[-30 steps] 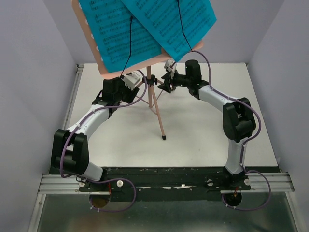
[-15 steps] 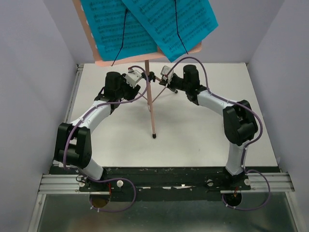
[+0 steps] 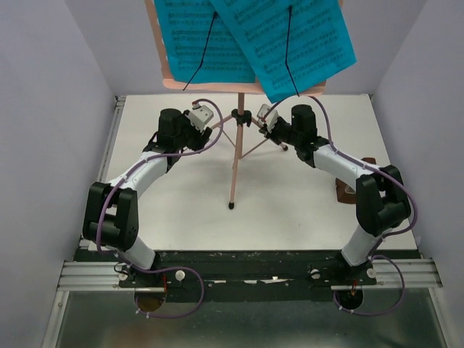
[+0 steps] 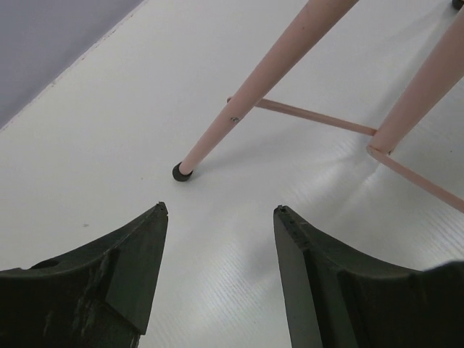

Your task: Pack up the instrument practice props

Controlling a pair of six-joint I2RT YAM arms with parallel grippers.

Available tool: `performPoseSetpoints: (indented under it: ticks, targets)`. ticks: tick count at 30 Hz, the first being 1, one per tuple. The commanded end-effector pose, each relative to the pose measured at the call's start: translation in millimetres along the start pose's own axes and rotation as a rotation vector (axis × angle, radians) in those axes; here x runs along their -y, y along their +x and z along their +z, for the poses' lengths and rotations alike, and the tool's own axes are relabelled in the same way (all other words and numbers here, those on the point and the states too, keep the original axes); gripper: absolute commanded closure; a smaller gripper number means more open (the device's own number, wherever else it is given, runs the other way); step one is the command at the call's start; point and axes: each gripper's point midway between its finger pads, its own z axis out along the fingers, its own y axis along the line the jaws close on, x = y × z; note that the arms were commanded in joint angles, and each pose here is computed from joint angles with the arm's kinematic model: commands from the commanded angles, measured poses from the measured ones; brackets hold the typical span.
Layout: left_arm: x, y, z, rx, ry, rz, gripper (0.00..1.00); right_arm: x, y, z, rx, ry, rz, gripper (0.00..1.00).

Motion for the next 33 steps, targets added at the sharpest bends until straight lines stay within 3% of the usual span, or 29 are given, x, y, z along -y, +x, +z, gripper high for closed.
performPoseSetpoints:
  ticks: [1,4,5,9,14,15,22,27,33]
  targets:
    - [12.1,-0.7,-11.9,0.036,0.038,-0.011,0.29,1.5,33.4,-29.1,-0.127,0.02,0.081,0.99]
    - [18.7,6.5,-16.5,0.026,0.05,-0.019,0.29,3.7,41.9,-34.9,-0.145,0.031,0.086,0.99]
    - [19.7,6.9,-18.1,0.027,0.05,-0.025,0.29,3.8,44.2,-35.4,-0.151,0.03,0.085,0.94]
    - [27.9,8.7,-26.1,0.025,0.071,-0.048,0.28,2.1,43.0,-39.0,-0.159,0.009,0.067,0.47]
    - [37.0,1.8,-46.7,0.027,0.089,-0.069,0.26,3.4,33.9,-57.2,-0.202,-0.004,0.094,0.04]
    - [39.5,0.8,-51.9,0.028,0.093,-0.071,0.26,4.6,28.4,-64.0,-0.201,0.004,0.107,0.0]
    - [68.8,-35.2,-113.3,0.147,0.177,0.01,0.23,-12.1,11.9,-120.5,-0.244,0.015,0.173,0.0]
    - [94.4,-97.9,-163.5,0.309,0.3,0.104,0.18,-53.4,-13.5,-180.2,-0.239,-0.072,0.249,0.0]
    - [113.9,-196.9,-218.0,0.541,0.431,0.17,0.19,-89.7,-85.2,-249.3,-0.112,-0.203,0.333,0.0]
